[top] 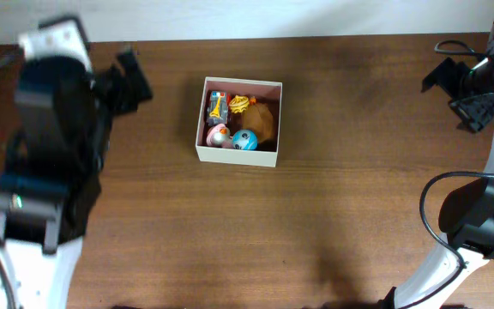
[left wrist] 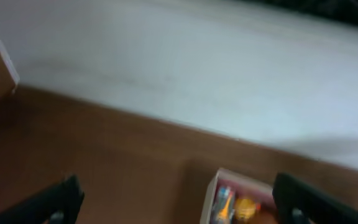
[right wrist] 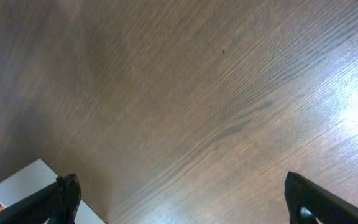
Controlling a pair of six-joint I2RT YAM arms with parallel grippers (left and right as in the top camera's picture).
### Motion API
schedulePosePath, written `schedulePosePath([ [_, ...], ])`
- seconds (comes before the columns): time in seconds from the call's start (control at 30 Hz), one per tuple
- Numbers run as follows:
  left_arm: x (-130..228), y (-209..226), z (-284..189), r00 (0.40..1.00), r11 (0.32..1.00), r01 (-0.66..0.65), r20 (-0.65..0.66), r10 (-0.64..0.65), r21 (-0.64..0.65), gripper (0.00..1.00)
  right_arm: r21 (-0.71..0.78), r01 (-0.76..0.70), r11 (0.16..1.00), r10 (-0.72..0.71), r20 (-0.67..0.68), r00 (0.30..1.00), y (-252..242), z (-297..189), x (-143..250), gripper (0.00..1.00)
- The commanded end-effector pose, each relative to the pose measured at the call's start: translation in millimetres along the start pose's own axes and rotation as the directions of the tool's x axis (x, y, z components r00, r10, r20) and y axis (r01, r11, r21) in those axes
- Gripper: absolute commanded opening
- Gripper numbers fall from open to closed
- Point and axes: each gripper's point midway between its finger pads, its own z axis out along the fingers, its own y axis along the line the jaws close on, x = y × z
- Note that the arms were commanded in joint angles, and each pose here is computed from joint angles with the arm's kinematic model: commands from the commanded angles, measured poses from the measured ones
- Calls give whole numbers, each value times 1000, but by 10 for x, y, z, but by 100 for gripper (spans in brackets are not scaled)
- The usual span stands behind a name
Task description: Pack container
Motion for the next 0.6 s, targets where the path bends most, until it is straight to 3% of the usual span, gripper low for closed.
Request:
schedulePosePath([
  [0.0, 300, 236, -152, 999, 1000, 18, 45, -18, 5, 100, 6, 5, 1000, -5, 8, 1000, 0, -26, 11, 99],
  [0.57, 1820, 737, -446, 959, 986, 59, 266, -100, 159, 100, 6, 5, 1000, -5, 8, 1000, 0, -26, 11, 99],
])
